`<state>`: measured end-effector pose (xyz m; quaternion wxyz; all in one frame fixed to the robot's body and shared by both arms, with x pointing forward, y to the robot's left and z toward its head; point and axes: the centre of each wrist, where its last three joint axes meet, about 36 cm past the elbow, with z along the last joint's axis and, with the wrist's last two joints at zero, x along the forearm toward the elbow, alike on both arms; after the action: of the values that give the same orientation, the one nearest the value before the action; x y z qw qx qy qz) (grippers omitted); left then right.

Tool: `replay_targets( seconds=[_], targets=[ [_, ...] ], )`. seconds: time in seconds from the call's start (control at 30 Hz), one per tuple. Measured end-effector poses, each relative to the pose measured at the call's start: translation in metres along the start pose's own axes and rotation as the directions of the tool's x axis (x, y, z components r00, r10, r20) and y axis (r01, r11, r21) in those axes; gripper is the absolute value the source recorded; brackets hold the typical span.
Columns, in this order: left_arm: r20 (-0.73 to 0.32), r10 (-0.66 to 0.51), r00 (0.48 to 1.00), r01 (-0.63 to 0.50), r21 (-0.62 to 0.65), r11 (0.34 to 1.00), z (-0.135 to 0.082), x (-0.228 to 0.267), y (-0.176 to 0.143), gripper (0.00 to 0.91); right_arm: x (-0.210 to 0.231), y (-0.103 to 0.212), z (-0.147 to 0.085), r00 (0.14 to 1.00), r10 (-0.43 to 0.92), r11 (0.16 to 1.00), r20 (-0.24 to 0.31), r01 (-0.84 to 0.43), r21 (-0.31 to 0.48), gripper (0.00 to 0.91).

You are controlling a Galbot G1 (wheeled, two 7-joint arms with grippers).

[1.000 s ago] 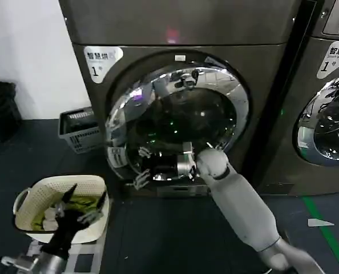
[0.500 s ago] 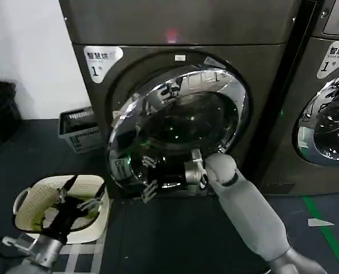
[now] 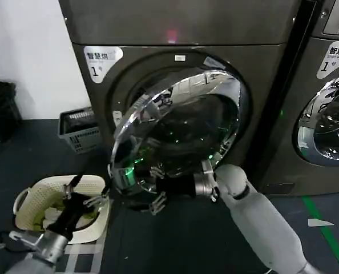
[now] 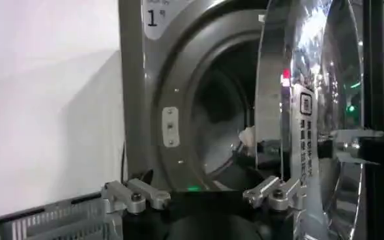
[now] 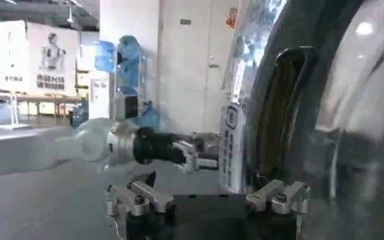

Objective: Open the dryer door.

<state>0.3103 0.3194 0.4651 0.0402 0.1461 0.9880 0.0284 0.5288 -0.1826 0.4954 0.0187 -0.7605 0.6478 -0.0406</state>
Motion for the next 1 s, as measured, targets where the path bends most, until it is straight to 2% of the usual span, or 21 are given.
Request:
replay_targets(
  seconds=[0.33,0.53,0.8,0.9,1.0],
  targets=[
    [0.005,0.033,0.999,-0.033,-0.004,0.999,-0.005,-0.006,-0.002,0.907,0.022,0.018,0.002,0.995,-0.097,0.995,0.005,0.097,-0.002,0.907],
    [-0.005,0.086,0.996,-0.085,0.062,0.994,-0.007,-0.018,0.003,0.907,0.031,0.028,0.003,0.99,-0.142,0.99,-0.015,0.142,-0.012,0.907],
    [0.076,0.259,0.963,-0.265,0.088,0.96,-0.01,-0.046,0.02,0.907,0.042,0.037,0.012,0.991,-0.132,0.991,-0.021,0.132,-0.004,0.907],
    [0.123,0.347,0.93,-0.358,0.075,0.931,-0.009,-0.058,0.024,0.907,0.05,0.039,0.014,0.991,-0.134,0.991,-0.029,0.134,-0.005,0.907],
    [0.123,0.425,0.897,-0.435,0.077,0.897,-0.004,-0.069,0.024,0.907,0.061,0.041,0.016,0.991,-0.128,0.992,-0.033,0.128,-0.008,0.907]
  ],
)
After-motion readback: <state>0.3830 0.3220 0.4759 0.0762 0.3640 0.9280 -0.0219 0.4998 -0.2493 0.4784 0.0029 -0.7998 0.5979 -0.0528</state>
